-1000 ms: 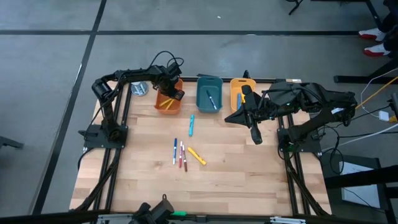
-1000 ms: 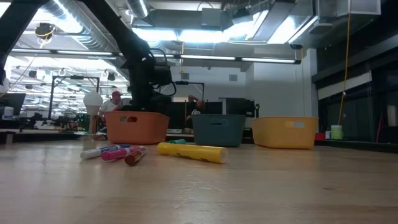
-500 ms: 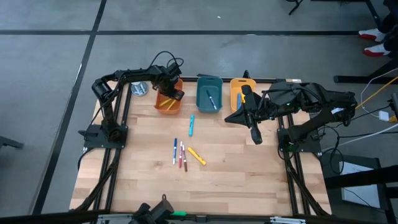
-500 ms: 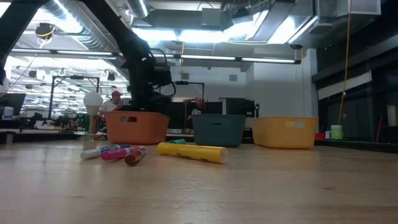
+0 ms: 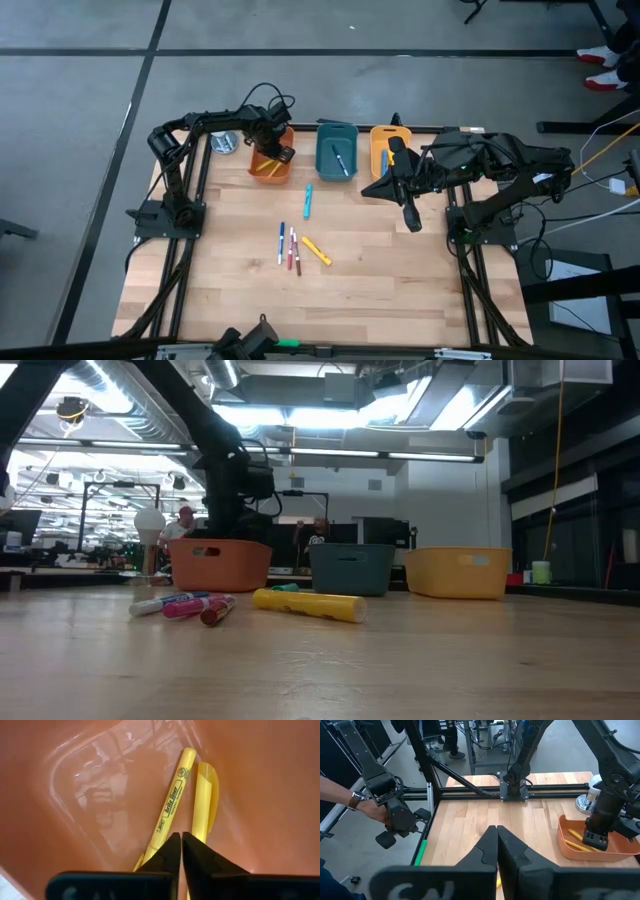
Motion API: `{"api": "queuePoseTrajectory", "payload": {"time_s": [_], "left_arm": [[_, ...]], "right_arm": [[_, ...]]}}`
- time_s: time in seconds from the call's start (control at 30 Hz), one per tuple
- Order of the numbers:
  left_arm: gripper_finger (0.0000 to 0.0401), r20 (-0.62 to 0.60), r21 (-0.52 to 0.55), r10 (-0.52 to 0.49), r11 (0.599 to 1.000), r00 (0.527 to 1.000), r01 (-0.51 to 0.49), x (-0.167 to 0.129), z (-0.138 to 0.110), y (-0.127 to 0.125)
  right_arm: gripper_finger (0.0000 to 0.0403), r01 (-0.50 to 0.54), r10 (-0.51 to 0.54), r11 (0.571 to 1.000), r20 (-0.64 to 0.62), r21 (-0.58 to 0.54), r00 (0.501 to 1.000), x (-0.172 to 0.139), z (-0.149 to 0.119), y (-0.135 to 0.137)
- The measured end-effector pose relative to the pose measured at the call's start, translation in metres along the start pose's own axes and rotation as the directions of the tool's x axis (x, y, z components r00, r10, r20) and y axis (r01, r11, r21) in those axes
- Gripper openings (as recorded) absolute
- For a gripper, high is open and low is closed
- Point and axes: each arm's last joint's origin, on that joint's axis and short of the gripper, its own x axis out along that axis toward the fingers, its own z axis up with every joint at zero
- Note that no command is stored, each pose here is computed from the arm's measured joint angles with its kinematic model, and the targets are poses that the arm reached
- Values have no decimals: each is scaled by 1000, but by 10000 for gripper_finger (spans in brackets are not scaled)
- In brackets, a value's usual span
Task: Pick & Place Markers
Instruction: Put the blue marker pen into the blue bin
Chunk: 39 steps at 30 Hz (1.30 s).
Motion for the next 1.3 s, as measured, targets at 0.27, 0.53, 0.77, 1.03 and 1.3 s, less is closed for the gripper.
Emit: {"api": "queuePoseTrajectory", "payload": {"time_s": [0.27,0.53,0.77,1.03,1.3], "left_arm": [[1,25,6,-2,1000,1000,2,-13,-2,-1],[2,155,29,-26,999,987,22,-56,-8,-3],[2,297,64,-71,996,952,55,-98,-20,-9],[1,410,92,-92,994,908,59,-134,-37,-14],[1,470,120,-122,990,874,73,-155,-51,-19]], "right_arm": [[0,0,0,1000,0,-2,1000,0,0,0],[0,0,0,1000,0,-8,1000,0,0,0],[0,0,0,1000,0,-8,1000,0,0,0],[0,0,0,1000,0,-8,1000,0,0,0],[0,0,0,1000,0,-8,1000,0,0,0]]}}
